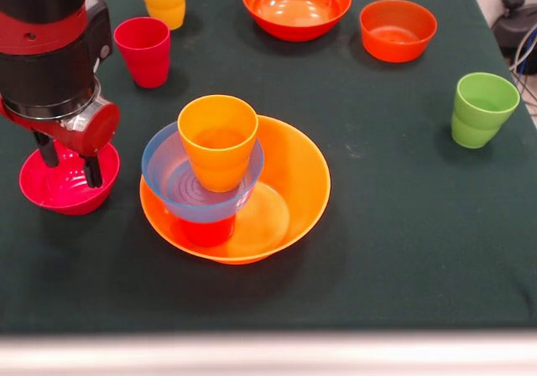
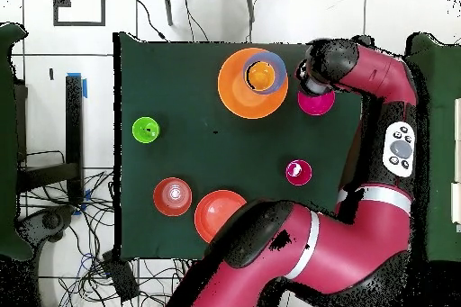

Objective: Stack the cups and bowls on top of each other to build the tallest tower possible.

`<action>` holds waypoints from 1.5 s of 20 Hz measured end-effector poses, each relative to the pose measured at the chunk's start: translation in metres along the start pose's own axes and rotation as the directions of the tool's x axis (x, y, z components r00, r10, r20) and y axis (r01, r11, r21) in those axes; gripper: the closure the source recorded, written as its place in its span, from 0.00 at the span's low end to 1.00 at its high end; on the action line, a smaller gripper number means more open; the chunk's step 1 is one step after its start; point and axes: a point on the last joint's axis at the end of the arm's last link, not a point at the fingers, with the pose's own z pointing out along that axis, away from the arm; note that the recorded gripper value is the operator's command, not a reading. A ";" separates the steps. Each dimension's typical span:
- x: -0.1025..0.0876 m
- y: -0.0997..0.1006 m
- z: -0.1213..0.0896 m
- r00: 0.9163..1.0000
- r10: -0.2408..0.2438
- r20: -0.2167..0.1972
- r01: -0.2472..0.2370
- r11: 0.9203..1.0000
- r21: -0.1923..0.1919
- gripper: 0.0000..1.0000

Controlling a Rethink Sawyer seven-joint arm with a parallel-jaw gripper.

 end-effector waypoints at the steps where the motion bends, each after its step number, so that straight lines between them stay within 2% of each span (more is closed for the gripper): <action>1: 0.000 0.000 0.000 1.000 0.002 -0.001 -0.002 1.000 0.001 0.00; 16: 0.004 0.002 0.006 1.000 0.025 -0.018 -0.025 1.000 -0.007 0.00; 30: 0.023 0.006 0.056 0.997 0.022 -0.077 -0.023 1.000 -0.006 0.00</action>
